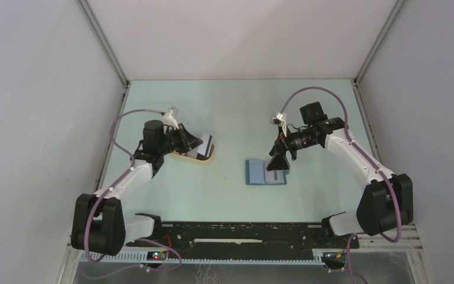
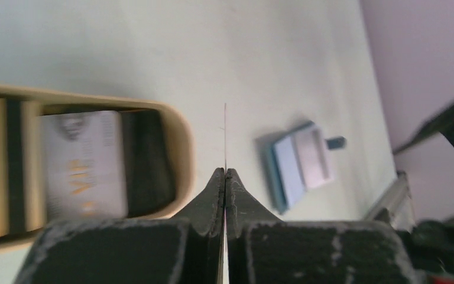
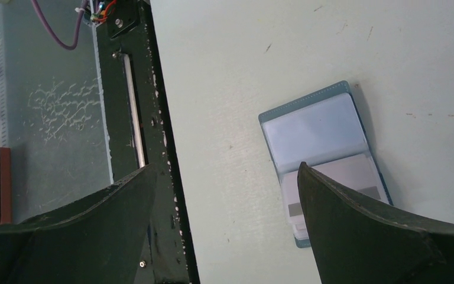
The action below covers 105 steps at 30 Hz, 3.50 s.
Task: Put the credit cards into the card holder
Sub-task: Pick up the credit card from the storage box, then insert the credit card into the card holder.
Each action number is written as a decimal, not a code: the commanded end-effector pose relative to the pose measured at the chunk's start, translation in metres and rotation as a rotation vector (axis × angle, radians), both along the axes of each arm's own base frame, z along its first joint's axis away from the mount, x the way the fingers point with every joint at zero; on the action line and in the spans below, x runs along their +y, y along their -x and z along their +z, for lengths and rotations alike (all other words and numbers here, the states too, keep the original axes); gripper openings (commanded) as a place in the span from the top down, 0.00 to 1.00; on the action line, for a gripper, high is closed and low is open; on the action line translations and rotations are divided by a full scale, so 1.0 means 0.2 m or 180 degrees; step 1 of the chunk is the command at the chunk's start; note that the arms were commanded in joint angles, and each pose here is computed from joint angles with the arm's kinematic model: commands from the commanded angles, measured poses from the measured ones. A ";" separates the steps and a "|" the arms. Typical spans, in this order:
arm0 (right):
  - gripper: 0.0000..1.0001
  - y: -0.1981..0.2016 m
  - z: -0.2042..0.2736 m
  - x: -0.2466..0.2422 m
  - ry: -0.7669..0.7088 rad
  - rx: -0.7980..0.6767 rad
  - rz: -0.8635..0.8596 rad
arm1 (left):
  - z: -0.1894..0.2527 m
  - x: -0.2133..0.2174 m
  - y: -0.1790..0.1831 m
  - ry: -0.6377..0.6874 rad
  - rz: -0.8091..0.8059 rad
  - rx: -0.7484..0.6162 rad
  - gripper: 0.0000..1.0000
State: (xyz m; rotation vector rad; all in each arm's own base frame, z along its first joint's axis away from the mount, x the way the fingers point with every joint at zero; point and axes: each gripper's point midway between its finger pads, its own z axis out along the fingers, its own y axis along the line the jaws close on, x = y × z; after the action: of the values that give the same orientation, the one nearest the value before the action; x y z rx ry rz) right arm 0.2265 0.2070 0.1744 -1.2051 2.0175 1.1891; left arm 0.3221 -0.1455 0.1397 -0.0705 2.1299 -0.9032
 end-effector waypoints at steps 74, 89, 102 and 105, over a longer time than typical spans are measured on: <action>0.51 -0.17 -0.36 -0.11 0.0681 0.0643 -0.0498 | -0.34 -1.09 0.34 0.0708 -0.0757 0.0277 1.00; 0.80 -0.18 -0.62 -0.16 0.1283 0.1171 -0.0603 | -0.36 -1.12 0.33 0.0756 -0.0752 0.0390 1.00; 0.81 -0.19 -0.68 -0.20 0.1482 0.1166 -0.0660 | -0.42 -1.10 0.33 0.0800 -0.0708 0.0628 1.00; 0.81 -0.19 -0.69 -0.20 0.1504 0.1155 -0.0654 | -0.43 -1.10 0.34 0.0806 -0.0715 0.0684 1.00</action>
State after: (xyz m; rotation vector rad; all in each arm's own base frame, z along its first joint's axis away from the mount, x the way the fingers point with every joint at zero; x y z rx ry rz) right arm 0.2571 0.1656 0.0351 -0.9848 2.7344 0.9478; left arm 0.2487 -0.3567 0.0439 -0.0538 2.2593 -1.3058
